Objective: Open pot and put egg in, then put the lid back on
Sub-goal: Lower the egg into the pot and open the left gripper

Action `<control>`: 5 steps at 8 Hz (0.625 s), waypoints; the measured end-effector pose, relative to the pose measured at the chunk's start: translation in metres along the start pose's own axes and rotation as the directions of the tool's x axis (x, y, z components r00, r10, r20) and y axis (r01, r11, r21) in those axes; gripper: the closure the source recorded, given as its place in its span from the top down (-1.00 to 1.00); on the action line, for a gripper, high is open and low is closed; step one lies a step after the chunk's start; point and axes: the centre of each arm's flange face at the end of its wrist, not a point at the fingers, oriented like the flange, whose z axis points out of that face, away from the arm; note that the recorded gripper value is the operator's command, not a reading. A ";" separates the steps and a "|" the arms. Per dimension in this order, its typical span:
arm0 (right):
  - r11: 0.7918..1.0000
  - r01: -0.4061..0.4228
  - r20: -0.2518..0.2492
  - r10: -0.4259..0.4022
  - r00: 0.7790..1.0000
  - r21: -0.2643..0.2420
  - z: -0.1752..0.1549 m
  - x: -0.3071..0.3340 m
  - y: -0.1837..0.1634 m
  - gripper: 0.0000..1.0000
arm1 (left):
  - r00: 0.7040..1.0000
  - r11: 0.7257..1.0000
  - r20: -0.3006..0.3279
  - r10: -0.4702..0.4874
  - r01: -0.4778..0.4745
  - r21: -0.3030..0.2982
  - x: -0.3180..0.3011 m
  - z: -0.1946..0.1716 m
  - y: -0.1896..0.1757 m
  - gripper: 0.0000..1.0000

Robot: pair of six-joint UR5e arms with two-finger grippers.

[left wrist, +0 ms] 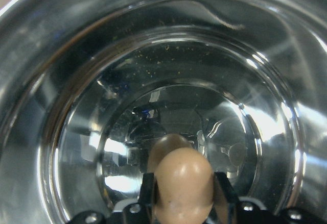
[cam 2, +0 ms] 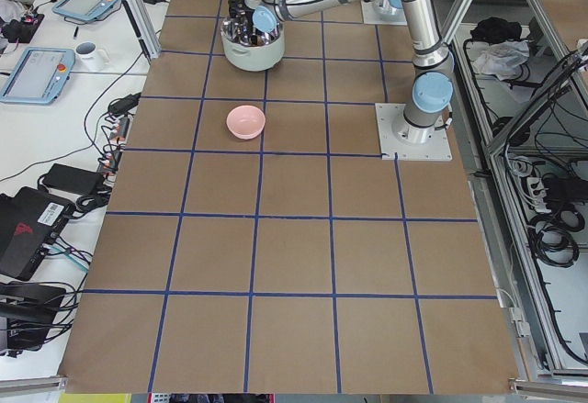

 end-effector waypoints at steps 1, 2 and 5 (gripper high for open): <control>1.000 0.000 -0.001 0.000 1.000 0.001 0.000 0.000 0.000 -0.55 | 1.000 1.000 -0.003 -0.001 0.001 -0.001 0.000 0.000 0.000 -0.10; 1.000 0.000 -0.003 0.000 1.000 0.001 0.000 0.000 0.000 -0.55 | 1.000 1.000 -0.004 -0.001 0.001 -0.002 0.001 0.000 0.000 0.01; 1.000 0.000 -0.005 0.000 1.000 -0.001 0.000 0.000 0.001 -0.54 | 1.000 1.000 -0.005 -0.001 0.001 0.000 0.001 -0.002 0.000 0.61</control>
